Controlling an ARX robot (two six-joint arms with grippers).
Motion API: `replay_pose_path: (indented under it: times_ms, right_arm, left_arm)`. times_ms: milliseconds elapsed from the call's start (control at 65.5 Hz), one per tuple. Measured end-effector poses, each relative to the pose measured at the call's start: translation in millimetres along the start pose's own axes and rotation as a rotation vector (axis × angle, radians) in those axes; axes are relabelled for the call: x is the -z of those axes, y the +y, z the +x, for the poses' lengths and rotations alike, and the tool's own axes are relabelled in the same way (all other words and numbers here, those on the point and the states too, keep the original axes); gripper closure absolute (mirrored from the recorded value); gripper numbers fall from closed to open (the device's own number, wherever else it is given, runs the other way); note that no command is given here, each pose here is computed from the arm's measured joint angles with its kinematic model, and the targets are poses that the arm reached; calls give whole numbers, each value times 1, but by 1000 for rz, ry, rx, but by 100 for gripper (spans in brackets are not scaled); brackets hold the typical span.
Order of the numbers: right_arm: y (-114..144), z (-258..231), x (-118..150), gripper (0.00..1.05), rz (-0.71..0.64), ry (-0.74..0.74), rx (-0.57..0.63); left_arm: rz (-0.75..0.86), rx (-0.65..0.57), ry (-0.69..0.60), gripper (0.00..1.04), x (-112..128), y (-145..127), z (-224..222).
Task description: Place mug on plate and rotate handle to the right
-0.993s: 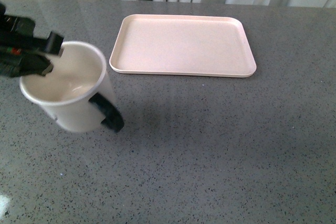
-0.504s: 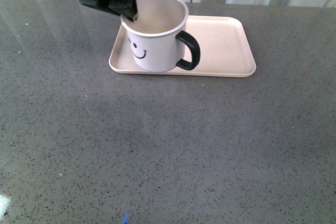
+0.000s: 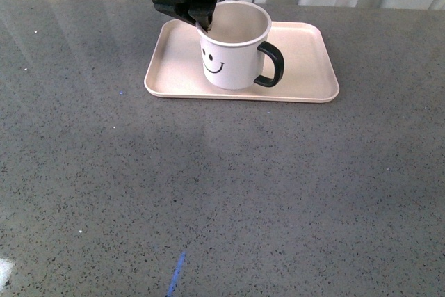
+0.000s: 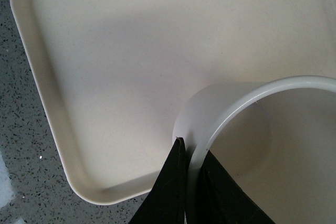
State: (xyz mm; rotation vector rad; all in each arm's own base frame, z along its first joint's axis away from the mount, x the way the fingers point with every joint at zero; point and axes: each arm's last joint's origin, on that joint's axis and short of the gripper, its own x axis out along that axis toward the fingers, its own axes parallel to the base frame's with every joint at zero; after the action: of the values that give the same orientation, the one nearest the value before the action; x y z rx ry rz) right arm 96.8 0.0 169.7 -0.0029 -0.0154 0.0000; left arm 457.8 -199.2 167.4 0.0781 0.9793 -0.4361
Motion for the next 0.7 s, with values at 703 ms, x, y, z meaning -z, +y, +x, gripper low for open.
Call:
replay_pose_path:
  times_ms: [703]
  right_arm:
    - [0, 0, 0, 9, 0, 0, 0]
  left_arm:
    - [16, 23, 18, 103, -15, -10, 25]
